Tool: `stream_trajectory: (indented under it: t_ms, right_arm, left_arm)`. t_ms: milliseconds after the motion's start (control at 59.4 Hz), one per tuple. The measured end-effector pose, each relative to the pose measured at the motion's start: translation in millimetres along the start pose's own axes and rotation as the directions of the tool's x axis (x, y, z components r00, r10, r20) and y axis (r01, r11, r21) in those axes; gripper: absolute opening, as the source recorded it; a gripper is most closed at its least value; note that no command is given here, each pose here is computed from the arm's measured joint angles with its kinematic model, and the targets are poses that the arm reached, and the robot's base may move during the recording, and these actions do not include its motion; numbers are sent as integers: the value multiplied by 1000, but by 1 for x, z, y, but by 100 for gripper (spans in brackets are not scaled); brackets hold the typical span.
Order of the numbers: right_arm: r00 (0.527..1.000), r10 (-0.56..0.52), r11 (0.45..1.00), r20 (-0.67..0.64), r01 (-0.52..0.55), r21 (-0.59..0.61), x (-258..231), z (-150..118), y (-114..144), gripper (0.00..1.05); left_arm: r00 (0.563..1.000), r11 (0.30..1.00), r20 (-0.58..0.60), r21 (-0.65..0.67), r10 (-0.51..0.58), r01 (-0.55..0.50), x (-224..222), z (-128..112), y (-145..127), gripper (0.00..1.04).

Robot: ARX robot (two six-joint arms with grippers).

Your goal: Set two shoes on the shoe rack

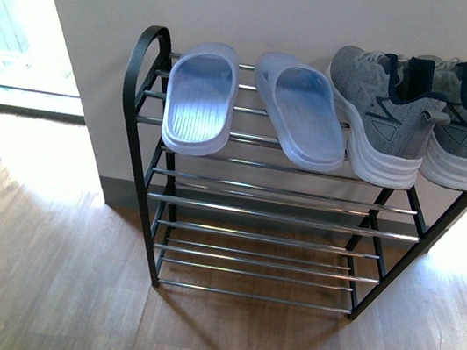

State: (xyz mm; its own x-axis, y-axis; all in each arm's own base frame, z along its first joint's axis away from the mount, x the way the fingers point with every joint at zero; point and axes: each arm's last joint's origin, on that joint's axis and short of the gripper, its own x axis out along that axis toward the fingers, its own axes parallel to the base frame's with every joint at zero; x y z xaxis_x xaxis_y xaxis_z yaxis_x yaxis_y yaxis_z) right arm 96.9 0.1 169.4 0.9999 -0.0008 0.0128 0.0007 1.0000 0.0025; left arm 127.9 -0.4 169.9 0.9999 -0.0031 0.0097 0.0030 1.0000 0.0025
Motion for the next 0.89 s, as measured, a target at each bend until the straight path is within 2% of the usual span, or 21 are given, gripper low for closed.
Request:
stream_trajectory:
  t_ms: [808,892]
  right_arm:
    - [1000,0,1000,0,0,0,0,0,0,96]
    - [1000,0,1000,0,0,0,0,0,0,96]
  left_arm:
    - [1000,1000,6,0,-1,1,-20,1,0,1]
    - [1000,1000,-28,0,0,0,-28,-4,0,1]
